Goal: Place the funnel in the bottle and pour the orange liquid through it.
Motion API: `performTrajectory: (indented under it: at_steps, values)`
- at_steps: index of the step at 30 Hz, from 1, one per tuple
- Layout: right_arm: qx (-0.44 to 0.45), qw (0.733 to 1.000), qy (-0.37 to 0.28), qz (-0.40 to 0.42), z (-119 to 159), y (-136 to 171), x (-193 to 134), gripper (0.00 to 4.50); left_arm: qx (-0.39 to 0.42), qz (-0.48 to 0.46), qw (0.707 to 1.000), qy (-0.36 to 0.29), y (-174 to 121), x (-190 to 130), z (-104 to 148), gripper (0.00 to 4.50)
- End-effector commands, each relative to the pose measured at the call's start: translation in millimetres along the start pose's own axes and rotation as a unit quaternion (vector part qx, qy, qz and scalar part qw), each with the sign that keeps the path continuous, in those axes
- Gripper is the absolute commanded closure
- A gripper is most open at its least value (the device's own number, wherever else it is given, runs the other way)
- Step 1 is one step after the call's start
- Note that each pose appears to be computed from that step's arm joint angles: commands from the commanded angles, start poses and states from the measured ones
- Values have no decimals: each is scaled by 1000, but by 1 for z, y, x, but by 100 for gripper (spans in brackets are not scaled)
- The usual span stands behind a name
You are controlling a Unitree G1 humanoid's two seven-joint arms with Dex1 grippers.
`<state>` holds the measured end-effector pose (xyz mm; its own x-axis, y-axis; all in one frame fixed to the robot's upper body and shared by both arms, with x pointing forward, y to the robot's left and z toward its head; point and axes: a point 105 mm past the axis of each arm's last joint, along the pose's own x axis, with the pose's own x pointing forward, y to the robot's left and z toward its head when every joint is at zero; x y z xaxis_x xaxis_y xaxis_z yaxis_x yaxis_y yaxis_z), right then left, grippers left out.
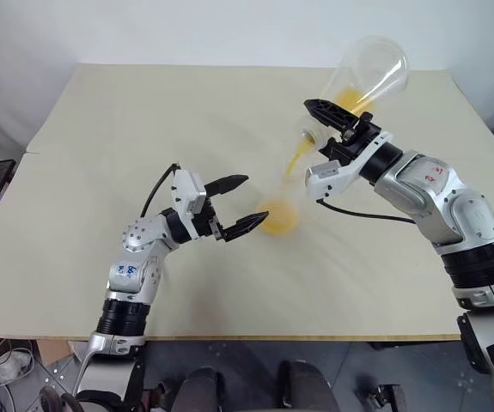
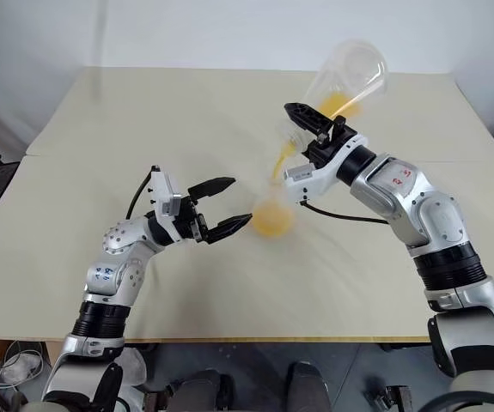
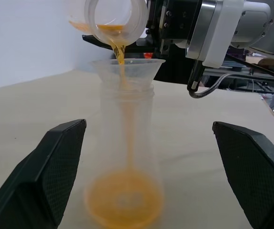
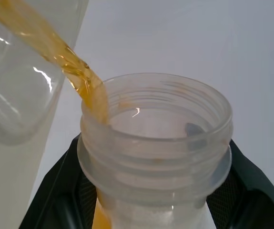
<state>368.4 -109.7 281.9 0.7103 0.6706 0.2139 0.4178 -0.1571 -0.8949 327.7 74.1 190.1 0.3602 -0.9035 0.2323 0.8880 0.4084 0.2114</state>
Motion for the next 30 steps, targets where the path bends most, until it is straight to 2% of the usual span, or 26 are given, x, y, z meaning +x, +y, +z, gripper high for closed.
performTrajectory:
  at_steps: [1,30]
  values:
    - [-18,999,6,-27,-6,-17,-3,203,14,-4,1000,-19,-1,4,9,0]
    - [-25,999,0,-37,-6,-22,-2,203,19,-2,1000,-24,3,5,10,0]
